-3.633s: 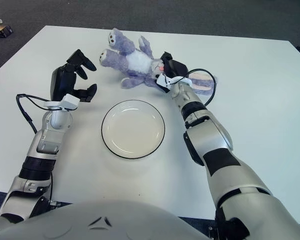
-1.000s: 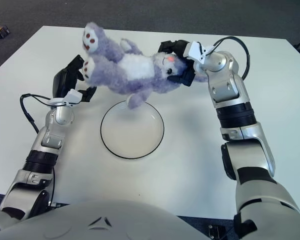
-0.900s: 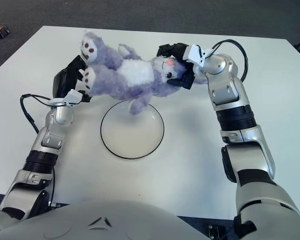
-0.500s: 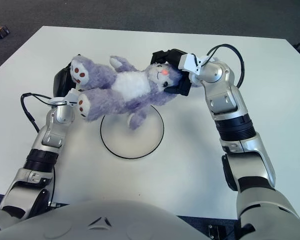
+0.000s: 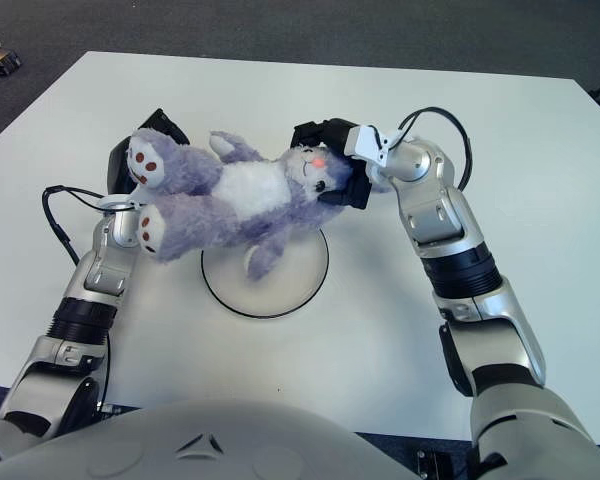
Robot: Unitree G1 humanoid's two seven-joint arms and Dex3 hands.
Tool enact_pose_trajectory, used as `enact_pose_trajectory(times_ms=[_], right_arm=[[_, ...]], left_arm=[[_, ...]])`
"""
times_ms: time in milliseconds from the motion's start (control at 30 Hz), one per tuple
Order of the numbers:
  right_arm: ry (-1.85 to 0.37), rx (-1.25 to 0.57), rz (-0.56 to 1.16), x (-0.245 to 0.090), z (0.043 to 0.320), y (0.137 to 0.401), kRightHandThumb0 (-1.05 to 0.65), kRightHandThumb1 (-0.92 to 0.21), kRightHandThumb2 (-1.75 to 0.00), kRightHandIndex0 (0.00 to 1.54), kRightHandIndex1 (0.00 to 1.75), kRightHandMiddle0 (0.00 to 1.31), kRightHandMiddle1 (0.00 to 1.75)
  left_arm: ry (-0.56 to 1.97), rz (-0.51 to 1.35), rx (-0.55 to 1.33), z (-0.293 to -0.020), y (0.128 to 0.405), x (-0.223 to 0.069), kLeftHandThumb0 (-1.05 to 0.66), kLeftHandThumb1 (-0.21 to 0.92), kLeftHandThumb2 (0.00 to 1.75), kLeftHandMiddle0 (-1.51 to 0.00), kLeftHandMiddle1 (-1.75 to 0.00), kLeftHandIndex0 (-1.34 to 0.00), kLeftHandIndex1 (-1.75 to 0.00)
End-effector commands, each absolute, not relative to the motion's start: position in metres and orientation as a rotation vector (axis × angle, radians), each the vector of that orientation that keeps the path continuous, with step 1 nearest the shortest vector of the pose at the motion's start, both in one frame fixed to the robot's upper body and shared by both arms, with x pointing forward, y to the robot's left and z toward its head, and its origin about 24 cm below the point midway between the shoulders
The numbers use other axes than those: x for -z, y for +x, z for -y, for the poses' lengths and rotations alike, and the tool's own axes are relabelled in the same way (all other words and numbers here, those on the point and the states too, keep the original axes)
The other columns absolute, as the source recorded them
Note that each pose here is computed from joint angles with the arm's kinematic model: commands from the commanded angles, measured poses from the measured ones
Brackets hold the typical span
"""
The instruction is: Put the doll into the plate.
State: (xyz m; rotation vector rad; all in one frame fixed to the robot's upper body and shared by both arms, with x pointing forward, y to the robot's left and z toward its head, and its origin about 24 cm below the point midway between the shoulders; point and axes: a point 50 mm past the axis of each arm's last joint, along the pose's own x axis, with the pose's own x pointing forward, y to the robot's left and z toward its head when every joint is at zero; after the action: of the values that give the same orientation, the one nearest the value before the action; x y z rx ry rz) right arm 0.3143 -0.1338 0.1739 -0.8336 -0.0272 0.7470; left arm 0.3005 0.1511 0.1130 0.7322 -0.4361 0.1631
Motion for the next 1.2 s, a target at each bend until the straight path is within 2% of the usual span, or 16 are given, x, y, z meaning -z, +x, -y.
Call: enact_pose_trajectory(times_ms=[0,267,333,367,433,533,567,600,633,667,733,800,1000,1167], right_arm=[[-0.794,-0.762,0.034,-0.1733,0.1298,0.3094,0.0,0.07,-1.75,0.91,1.74,0.67,1.72],[-0.855,-0.797,0.04,-0.1713,0.1263,0.3081,-0.01,0.1,-1.75,0.93,1.75,0.74,1.63],[-0.879,-0.801,0.046,-0.1711,0.1262,0.3082,-0.01,0.09,-1.74,0.93,1.75,0.72,1.64],[-0.894,-0.805,0.052,-0.1712,0.1263,0.3082,-0.01,0.05,-1.7,0.88,1.74,0.7,1.66],[-0.916,-0.816,0.064,-0.1713,0.1272,0.308,-0.01,-0.1,-1.55,0.7,1.74,0.62,1.71],[-0.913,-0.837,0.065,-0.171,0.1283,0.3079,-0.01,-0.21,-1.43,0.59,1.74,0.55,1.73],[-0.906,-0.849,0.063,-0.1708,0.1289,0.3077,0.07,-0.29,-1.33,0.57,1.72,0.44,1.73],[-0.89,-0.864,0.057,-0.1706,0.1295,0.3076,0.18,-0.43,-1.1,0.52,1.67,0.28,1.73],[-0.88,-0.875,0.053,-0.1705,0.1298,0.3075,-0.05,-0.34,-1.11,0.4,1.59,0.18,1.69],[-0.865,-0.884,0.049,-0.1703,0.1301,0.3075,-0.2,-0.27,-1.15,0.32,1.54,0.11,1.66],[-0.841,-0.905,0.04,-0.1703,0.1309,0.3072,-0.39,-0.22,-1.15,0.23,1.48,0.06,1.59],[-0.821,-0.926,0.032,-0.1704,0.1323,0.307,-0.52,-0.2,-1.12,0.12,1.33,0.02,1.44],[-0.777,-0.982,0.008,-0.1703,0.1345,0.307,-0.57,-0.17,-1.1,0.01,1.04,0.0,1.18],[-0.744,-0.996,0.003,-0.1704,0.136,0.3074,-0.57,-0.17,-1.08,0.0,0.84,0.0,1.08]], left_arm=[[0.74,0.446,-0.166,-0.1504,0.3015,-0.1156,-0.01,0.21,1.44,-0.57,-1.75,-0.56,-1.75],[0.751,0.443,-0.167,-0.1505,0.3018,-0.1147,-0.01,0.21,1.44,-0.58,-1.75,-0.56,-1.75],[0.753,0.442,-0.168,-0.1504,0.3019,-0.1146,-0.01,0.21,1.44,-0.58,-1.75,-0.56,-1.75],[0.754,0.441,-0.169,-0.1505,0.3019,-0.1144,-0.01,0.21,1.44,-0.58,-1.75,-0.56,-1.75],[0.756,0.439,-0.169,-0.1507,0.302,-0.1142,-0.01,0.22,1.44,-0.57,-1.75,-0.56,-1.75],[0.757,0.438,-0.169,-0.1509,0.302,-0.114,-0.01,0.22,1.44,-0.57,-1.75,-0.56,-1.75],[0.758,0.437,-0.17,-0.151,0.3021,-0.1139,-0.01,0.22,1.44,-0.57,-1.75,-0.56,-1.75],[0.759,0.436,-0.17,-0.1511,0.3021,-0.1138,-0.01,0.22,1.44,-0.57,-1.75,-0.56,-1.75],[0.759,0.435,-0.171,-0.1512,0.3022,-0.1137,-0.01,0.22,1.44,-0.57,-1.75,-0.56,-1.75],[0.76,0.434,-0.171,-0.1512,0.3022,-0.1136,-0.01,0.22,1.44,-0.57,-1.75,-0.56,-1.75],[0.763,0.433,-0.172,-0.1513,0.3025,-0.1133,-0.01,0.22,1.44,-0.57,-1.75,-0.56,-1.75],[0.766,0.431,-0.173,-0.1513,0.303,-0.1129,-0.01,0.22,1.43,-0.57,-1.75,-0.56,-1.75],[0.767,0.426,-0.173,-0.1511,0.3041,-0.1123,-0.01,0.23,1.43,-0.57,-1.75,-0.55,-1.75],[0.766,0.424,-0.173,-0.1511,0.3048,-0.1118,-0.01,0.23,1.42,-0.56,-1.75,-0.55,-1.75]])
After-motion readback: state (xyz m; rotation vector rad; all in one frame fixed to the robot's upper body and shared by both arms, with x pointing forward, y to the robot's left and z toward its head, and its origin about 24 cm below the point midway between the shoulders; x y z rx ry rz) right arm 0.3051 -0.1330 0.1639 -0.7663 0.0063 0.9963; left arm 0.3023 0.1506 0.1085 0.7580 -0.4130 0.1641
